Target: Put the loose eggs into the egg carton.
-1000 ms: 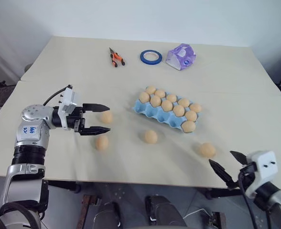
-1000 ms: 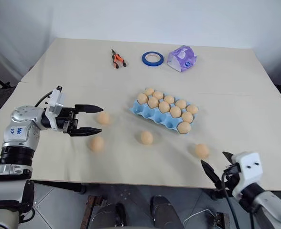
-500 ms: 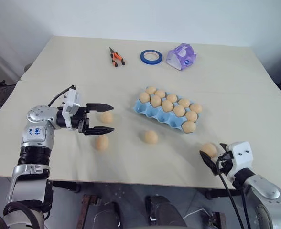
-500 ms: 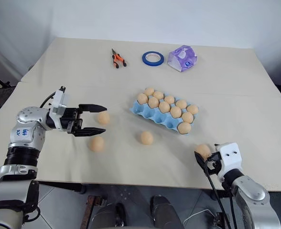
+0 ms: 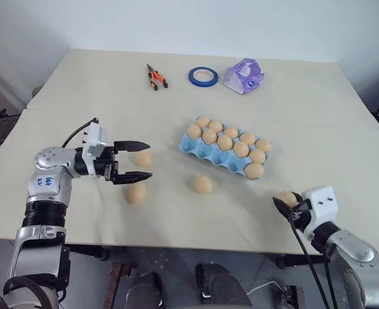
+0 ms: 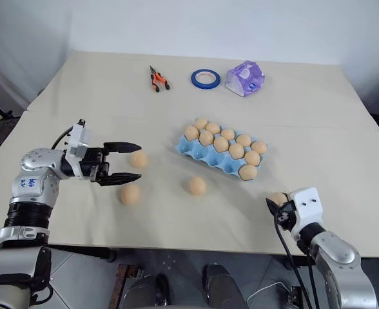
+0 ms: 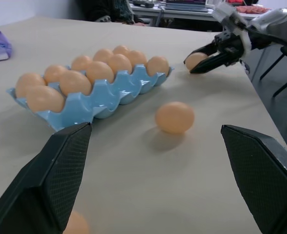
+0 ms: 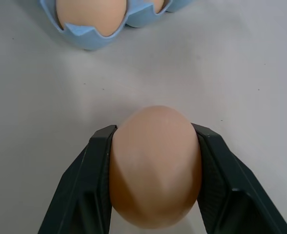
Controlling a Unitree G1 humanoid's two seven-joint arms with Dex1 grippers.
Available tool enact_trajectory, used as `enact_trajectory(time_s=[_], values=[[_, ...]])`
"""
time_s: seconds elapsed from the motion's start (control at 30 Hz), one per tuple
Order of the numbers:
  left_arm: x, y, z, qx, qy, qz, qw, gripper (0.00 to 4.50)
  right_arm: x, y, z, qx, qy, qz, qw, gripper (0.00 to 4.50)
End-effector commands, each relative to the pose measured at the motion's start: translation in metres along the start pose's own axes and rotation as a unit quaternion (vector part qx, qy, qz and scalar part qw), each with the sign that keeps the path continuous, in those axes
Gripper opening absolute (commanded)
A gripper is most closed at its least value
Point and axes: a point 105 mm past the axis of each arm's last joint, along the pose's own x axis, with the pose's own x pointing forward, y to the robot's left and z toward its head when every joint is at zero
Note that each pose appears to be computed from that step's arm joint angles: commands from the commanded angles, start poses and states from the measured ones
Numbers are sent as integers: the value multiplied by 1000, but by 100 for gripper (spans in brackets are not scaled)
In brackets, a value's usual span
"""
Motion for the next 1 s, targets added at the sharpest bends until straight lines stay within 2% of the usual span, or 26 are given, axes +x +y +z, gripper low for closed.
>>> enact_trajectory(time_s=[0.03, 0.2, 0.47, 0.93, 1.0], values=[[-3, 0, 12, 23, -13, 5, 1000, 450, 12, 4, 51, -20, -60, 12, 998, 178], [-2, 1, 13, 25, -16, 10, 1000, 450, 42, 26, 69, -21, -65, 57, 996, 178], [-4, 0, 13, 27, -15, 21, 999, 450, 79, 41, 73, -46, -65, 81, 994, 178], [-11, -5, 12, 27, -11, 43, 999, 450, 84, 32, 64, -62, -51, 90, 993, 178], [-11, -4, 12, 27, -11, 44, 999, 450, 85, 37, 66, -62, -53, 104, 991, 250]])
